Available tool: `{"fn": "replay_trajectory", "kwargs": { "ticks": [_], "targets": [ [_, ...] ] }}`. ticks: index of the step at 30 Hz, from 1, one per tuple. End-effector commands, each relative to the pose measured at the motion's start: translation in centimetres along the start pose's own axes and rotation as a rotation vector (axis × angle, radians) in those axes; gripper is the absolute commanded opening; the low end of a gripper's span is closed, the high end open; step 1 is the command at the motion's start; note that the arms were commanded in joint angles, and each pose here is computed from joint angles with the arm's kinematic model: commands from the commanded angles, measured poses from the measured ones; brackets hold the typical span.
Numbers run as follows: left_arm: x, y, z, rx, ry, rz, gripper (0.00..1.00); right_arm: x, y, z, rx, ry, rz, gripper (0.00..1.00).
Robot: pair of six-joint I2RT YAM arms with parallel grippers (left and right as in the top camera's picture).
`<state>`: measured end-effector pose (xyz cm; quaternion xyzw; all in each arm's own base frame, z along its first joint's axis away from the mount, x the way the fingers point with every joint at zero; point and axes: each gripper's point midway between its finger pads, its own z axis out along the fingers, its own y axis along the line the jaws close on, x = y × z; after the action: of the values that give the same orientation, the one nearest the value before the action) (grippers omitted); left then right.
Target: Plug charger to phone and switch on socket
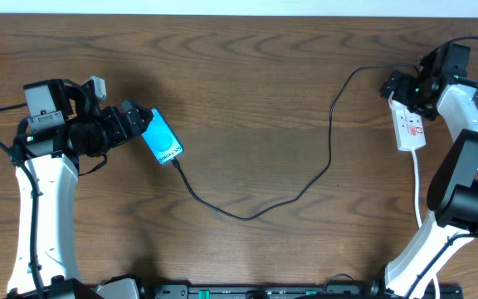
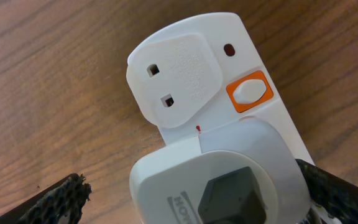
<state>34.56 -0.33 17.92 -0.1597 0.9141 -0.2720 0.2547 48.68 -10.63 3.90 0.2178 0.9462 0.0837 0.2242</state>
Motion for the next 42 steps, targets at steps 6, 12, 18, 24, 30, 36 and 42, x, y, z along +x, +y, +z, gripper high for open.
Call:
{"fn": "replay_trajectory", "kwargs": {
  "ticks": [6,12,18,24,30,36,42],
  "targets": [
    [0.3,0.3,0.2,-0.002,0.010,0.014,0.95,2.0,4.5,0.6,-0.140,0.099,-0.023,0.99],
    [0.3,0.3,0.2,-0.002,0.010,0.014,0.95,1.9,4.4,0.4,-0.138,0.101,-0.023,0.99],
    [0.3,0.3,0.2,-0.002,0.010,0.014,0.95,1.5,3.8,0.0,-0.132,0.101,-0.012,0.99],
    [0.3,0.3,0.2,-0.003,0.010,0.014,0.95,1.4,3.5,-0.3,-0.129,0.104,-0.018,0.99],
    [0.3,0.3,0.2,-0.002,0.011,0.013,0.95,1.5,3.2,-0.3,-0.122,0.111,-0.018,0.99],
    [0.4,0.3,0.2,-0.003,0.013,0.012,0.95,1.6,3.1,-0.4,-0.120,0.118,-0.016,0.99],
    [0.4,0.3,0.2,-0.003,0.013,0.012,0.95,1.2,2.8,-0.3,-0.100,0.100,-0.024,0.99]
  ]
}}
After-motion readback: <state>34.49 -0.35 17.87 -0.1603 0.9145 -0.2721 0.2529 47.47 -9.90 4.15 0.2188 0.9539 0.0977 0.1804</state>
